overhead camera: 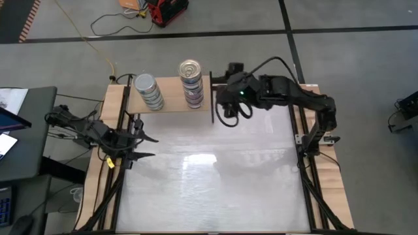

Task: Stack canned seafood by type on shelf
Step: Return to Home Position

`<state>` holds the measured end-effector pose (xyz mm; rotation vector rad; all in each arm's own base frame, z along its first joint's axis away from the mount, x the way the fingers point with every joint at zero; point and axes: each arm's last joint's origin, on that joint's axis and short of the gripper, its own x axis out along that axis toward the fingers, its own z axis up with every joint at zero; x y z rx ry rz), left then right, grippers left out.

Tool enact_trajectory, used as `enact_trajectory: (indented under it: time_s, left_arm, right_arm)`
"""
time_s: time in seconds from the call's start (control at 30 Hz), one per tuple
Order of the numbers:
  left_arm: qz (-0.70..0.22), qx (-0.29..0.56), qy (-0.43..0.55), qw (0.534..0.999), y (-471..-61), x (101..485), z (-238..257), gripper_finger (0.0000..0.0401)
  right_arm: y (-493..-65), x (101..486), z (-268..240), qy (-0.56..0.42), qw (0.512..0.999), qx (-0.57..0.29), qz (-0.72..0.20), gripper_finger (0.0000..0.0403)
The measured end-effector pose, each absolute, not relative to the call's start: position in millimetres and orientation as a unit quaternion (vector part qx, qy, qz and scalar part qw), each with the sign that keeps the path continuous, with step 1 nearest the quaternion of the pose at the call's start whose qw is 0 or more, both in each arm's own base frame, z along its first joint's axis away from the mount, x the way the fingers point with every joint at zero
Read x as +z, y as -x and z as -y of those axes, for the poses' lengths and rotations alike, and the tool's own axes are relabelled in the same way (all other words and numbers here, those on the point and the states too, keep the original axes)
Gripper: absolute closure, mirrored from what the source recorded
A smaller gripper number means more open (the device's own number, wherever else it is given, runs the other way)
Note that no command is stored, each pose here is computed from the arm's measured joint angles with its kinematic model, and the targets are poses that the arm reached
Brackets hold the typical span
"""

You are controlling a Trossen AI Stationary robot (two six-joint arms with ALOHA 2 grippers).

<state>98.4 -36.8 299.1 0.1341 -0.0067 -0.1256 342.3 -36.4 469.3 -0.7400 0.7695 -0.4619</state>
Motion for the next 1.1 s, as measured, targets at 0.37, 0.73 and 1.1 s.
enact_trajectory:
  time_s: [0.37, 0.73, 1.1]
  left_arm:
    - [0.030, -0.084, -0.051, 0.995, -84.1, 299.1, 34.7, 0.0186]
    - [0.054, -0.109, -0.048, 0.991, -71.0, 300.4, 35.1, 0.0186]
    - [0.032, -0.151, -0.058, 0.986, -72.5, 292.3, 42.1, 0.0186]
  right_arm:
    - [-292.8, 471.3, -3.4, 0.158, 0.893, -0.180, -0.382, 0.0085]
    - [-243.5, 432.6, -40.1, 0.116, 0.930, -0.199, -0.287, 0.0085]
    - [-208.5, 340.1, -23.8, 0.032, 0.968, -0.159, -0.190, 0.0085]
